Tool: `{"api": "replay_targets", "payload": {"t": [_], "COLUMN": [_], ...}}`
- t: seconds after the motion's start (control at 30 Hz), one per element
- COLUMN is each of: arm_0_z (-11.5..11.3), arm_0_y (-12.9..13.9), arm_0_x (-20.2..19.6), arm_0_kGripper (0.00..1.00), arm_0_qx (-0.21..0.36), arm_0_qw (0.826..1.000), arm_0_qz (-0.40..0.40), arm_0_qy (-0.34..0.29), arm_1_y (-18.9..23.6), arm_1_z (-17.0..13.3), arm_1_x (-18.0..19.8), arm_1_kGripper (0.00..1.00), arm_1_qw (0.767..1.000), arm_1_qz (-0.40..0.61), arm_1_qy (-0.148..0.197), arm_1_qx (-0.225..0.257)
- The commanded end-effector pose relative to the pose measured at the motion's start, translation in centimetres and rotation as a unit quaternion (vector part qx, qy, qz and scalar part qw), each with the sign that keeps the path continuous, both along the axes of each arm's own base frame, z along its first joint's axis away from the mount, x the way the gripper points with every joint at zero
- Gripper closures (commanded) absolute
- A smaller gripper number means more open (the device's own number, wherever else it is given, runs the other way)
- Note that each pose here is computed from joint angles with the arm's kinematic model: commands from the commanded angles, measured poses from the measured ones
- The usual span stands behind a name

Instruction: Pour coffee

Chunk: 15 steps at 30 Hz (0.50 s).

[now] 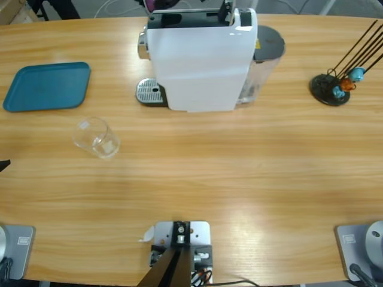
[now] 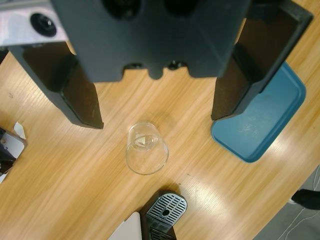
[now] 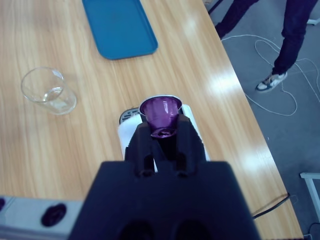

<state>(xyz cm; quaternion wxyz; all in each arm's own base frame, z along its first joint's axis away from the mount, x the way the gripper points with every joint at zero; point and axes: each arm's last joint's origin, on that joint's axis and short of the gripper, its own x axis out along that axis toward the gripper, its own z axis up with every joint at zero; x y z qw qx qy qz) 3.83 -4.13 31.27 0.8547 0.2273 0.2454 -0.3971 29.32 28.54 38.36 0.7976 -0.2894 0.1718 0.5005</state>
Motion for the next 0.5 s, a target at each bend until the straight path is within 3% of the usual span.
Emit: {"api": "replay_targets", "payload": {"t": [0.03, 0.5], "arm_0_z": [-1.0, -1.0], "arm_0_y": [0.3, 0.3], "arm_0_x": [-0.1, -0.2], "arm_0_kGripper": [0.064, 0.064], "arm_0_qx": [0.011, 0.009], "arm_0_qw": [1.000, 1.000], "arm_0_qz": [0.005, 0.005], "arm_0_qy": [0.000, -0.002], "arm_1_y": [0.0, 1.2], "arm_1_z": [-3.3, -3.8], "arm_1_x": [0.3, -0.1], "arm_1_kGripper": [1.000, 1.000], "arm_1_qw": [0.997, 0.998], "arm_1_qz": [-0.036, 0.001], "arm_1_qy": [0.015, 0.032], "arm_1_qx": [-0.059, -0.045]}}
